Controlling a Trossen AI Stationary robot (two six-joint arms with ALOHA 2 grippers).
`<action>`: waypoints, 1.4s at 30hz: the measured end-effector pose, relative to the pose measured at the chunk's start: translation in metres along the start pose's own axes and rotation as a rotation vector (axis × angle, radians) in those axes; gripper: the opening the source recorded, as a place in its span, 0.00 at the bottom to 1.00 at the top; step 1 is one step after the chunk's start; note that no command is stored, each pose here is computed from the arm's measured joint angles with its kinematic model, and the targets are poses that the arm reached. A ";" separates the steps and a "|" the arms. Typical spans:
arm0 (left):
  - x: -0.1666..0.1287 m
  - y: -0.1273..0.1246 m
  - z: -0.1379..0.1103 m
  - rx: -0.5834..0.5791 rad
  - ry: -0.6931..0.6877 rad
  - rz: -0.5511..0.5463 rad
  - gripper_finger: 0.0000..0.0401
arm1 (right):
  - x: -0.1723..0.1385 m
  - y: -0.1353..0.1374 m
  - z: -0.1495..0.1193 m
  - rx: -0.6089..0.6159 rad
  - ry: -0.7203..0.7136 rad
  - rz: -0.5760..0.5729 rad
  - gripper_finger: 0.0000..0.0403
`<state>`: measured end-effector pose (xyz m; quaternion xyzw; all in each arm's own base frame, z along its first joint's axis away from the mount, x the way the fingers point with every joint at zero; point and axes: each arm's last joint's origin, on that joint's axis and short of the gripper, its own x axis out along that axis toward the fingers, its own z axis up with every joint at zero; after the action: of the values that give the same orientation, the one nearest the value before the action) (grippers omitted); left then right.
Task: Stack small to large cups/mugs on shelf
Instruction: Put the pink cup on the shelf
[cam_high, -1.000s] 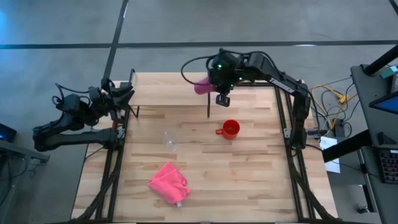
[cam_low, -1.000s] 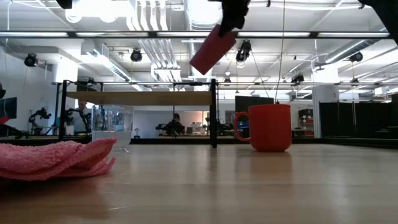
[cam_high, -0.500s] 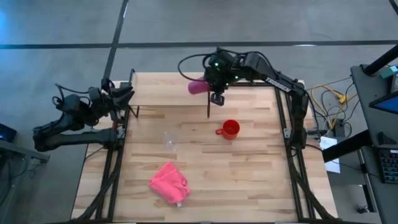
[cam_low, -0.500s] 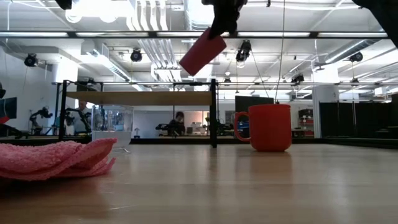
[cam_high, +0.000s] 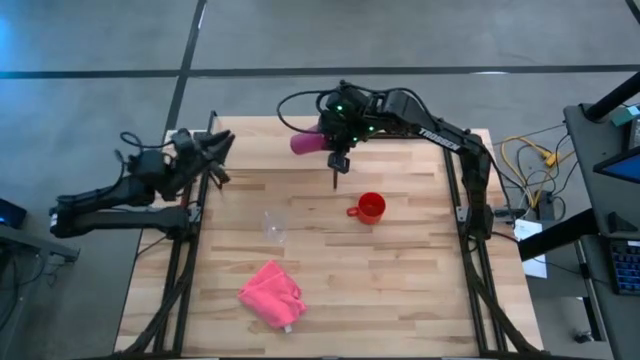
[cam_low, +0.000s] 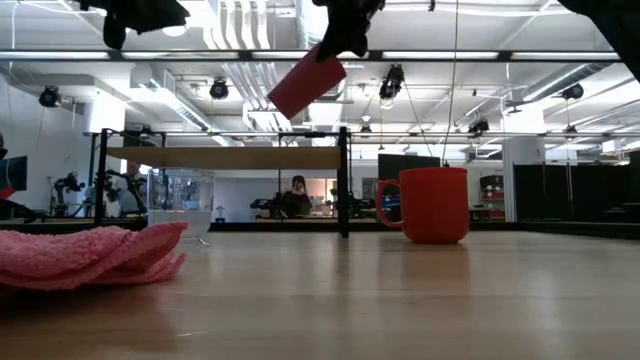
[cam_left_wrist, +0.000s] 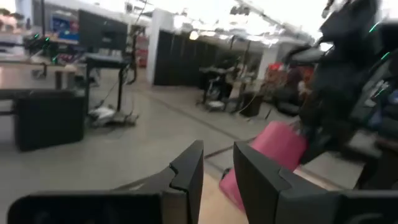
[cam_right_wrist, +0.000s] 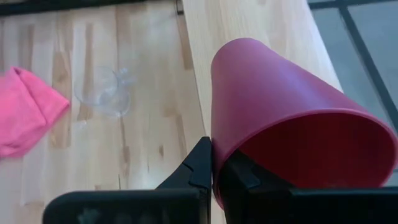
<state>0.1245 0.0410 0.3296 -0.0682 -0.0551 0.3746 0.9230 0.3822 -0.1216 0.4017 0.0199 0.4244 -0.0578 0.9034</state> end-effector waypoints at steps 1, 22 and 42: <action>0.005 -0.003 -0.003 -0.002 0.019 0.002 0.19 | 0.000 0.001 0.001 -0.001 -0.006 0.001 0.02; 0.091 -0.049 -0.055 0.004 0.078 0.002 0.19 | 0.005 0.017 0.008 0.014 -0.051 0.020 0.02; 0.113 -0.057 -0.086 -0.006 0.140 0.028 0.19 | 0.008 0.015 0.011 0.012 -0.091 -0.006 0.02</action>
<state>0.2568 0.0720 0.2600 -0.0978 0.0095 0.3816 0.9191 0.3975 -0.1084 0.4024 0.0214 0.3825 -0.0638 0.9215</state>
